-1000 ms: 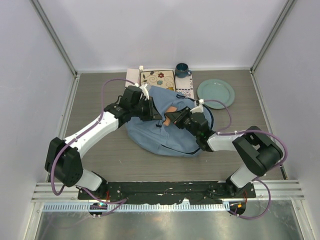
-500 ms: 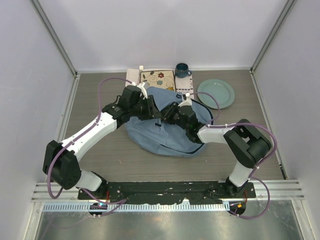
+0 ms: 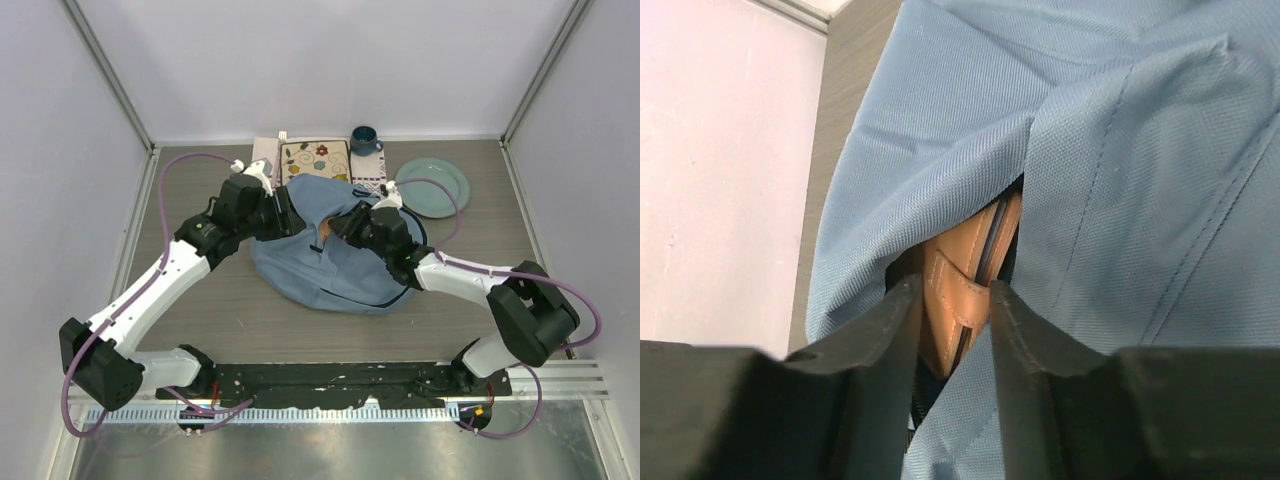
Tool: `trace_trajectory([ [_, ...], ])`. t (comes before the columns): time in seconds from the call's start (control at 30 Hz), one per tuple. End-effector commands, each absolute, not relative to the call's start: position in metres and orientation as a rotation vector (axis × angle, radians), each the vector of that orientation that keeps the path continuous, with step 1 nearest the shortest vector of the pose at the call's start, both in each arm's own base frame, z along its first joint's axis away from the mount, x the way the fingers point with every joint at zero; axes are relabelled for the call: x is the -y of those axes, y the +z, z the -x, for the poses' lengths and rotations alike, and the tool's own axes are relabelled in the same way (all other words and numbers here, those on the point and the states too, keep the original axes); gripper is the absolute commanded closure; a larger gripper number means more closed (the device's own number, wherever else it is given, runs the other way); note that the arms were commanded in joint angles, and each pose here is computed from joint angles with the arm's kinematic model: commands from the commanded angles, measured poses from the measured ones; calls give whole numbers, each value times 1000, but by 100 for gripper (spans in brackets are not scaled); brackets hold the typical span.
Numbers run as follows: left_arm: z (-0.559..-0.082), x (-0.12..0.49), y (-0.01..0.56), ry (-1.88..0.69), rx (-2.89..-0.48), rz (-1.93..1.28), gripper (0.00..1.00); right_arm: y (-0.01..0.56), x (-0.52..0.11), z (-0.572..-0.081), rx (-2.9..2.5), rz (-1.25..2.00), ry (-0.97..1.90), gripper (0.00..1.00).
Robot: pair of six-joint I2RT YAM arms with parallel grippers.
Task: Pack the student bag
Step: Place the personal item in the student bag.
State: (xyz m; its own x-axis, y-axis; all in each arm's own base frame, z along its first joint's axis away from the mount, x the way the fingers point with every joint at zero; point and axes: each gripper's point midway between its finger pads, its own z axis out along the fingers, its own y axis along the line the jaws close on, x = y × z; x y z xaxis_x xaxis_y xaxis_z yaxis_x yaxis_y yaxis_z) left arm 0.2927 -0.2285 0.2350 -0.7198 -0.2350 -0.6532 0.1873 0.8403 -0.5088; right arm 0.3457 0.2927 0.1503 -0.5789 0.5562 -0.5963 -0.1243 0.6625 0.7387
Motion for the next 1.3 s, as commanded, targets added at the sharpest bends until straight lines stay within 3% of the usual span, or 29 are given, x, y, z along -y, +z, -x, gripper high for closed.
trace_trajectory([
  [0.0,-292,218,235,-668,-2257,39,42,151,-282,-347,-1990,-345,921,69],
  [0.07,-293,218,235,-668,-2255,37,42,148,-286,-349,-1998,-349,942,84],
  [0.17,-292,218,235,-666,-2258,33,41,146,-296,-352,-2010,-337,979,92],
  [0.5,-287,219,225,-684,-2283,46,41,170,-361,-371,-1953,-181,1236,94],
  [0.67,-281,219,209,-714,-2310,127,38,172,-360,-364,-1975,-82,1191,83],
  [0.73,-275,213,195,-697,-2342,163,36,168,-331,-364,-2001,-104,1030,69],
  [0.87,-263,206,175,-731,-2338,278,31,143,-259,-354,-2077,-188,698,51],
  [0.97,-262,207,172,-785,-2291,331,28,162,-232,-352,-2031,-197,613,47],
  [1.03,-262,209,168,-808,-2289,376,28,165,-217,-356,-2030,-213,546,39],
  [1.27,-283,212,163,-845,-2184,500,22,177,-213,-394,-2056,-244,560,36],
])
